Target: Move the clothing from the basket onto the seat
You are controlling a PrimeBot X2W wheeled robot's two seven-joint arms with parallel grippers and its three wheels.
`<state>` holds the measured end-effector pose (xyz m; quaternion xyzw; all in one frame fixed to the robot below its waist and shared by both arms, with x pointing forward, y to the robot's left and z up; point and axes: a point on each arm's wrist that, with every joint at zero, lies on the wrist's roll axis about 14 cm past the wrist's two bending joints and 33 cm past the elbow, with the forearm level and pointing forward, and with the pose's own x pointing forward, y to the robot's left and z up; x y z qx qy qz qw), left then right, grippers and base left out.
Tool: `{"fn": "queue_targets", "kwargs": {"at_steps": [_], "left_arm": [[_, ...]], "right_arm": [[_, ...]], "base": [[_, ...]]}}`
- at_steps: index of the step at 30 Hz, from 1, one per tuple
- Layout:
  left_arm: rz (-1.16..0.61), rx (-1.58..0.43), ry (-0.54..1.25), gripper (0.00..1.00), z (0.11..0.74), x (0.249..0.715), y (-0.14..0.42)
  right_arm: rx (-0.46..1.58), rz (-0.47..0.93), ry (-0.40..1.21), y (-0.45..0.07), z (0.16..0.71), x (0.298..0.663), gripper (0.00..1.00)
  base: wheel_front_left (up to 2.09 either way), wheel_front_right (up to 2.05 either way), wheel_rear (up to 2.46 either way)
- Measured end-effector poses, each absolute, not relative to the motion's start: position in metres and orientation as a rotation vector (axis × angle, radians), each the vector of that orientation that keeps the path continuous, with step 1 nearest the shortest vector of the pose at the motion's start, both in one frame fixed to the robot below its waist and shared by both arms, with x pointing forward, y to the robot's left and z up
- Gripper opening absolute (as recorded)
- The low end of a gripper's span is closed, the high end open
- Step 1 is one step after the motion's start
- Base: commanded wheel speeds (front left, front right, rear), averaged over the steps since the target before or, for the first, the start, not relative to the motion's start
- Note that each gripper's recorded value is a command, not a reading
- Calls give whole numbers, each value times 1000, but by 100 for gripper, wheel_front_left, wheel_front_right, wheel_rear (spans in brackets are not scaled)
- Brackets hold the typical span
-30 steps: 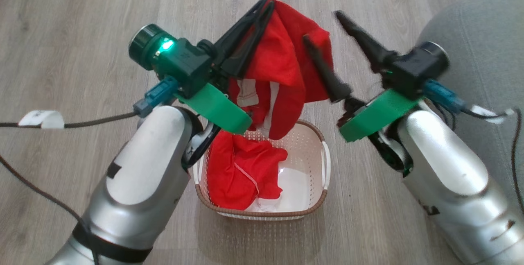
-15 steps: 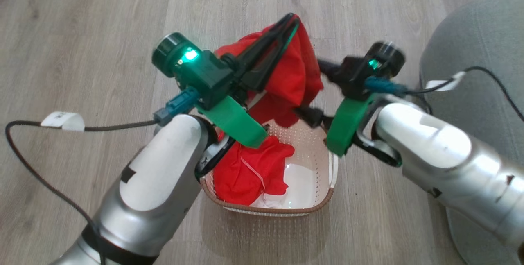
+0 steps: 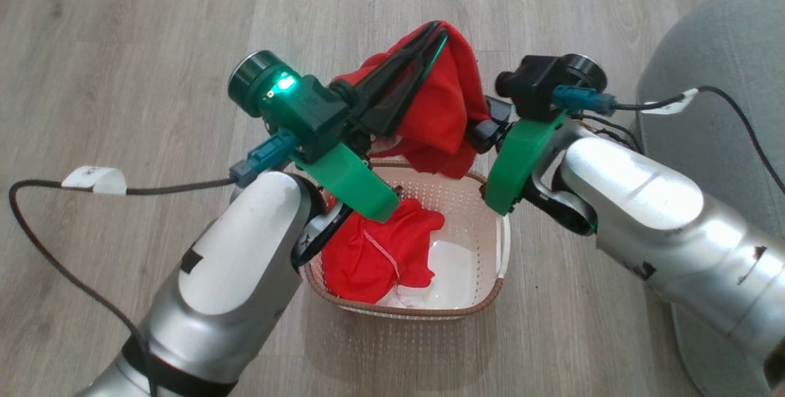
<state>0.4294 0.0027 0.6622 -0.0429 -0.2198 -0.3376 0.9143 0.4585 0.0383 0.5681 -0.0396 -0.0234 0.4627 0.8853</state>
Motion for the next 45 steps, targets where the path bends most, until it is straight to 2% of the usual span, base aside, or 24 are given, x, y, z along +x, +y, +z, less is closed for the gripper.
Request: {"fn": "queue_targets", "kwargs": {"at_steps": [2, 3, 4, 5, 15, 23, 35, 45], "left_arm": [[-694, -90, -445, 0, 660, 431, 2], [-692, -92, -441, 36, 659, 433, 2], [-687, -95, -438, 90, 658, 435, 3], [-681, -106, -425, 100, 655, 439, 4], [-758, -134, -288, 100, 608, 440, -25], [-892, -130, -184, 100, 573, 434, -68], [-1065, -149, -110, 100, 547, 415, -129], [-1204, -187, -94, 100, 546, 383, -179]], "right_arm": [[-64, 937, -51, 32, 569, 461, 0], [-56, 923, -49, 28, 568, 463, 0], [-47, 907, -47, 24, 567, 464, 0], [-24, 873, -41, 14, 565, 466, 0], [78, 644, -54, -56, 563, 475, 0], [102, 460, -77, -120, 563, 464, 0], [104, 197, -115, -212, 568, 429, 0], [120, -32, -127, -280, 565, 373, 0]], "base": [[0, 0, 0], [0, 0, 0], [0, 0, 0], [0, 0, 0], [0, 0, 0], [0, 0, 0], [0, 0, 0], [0, 0, 0]]}}
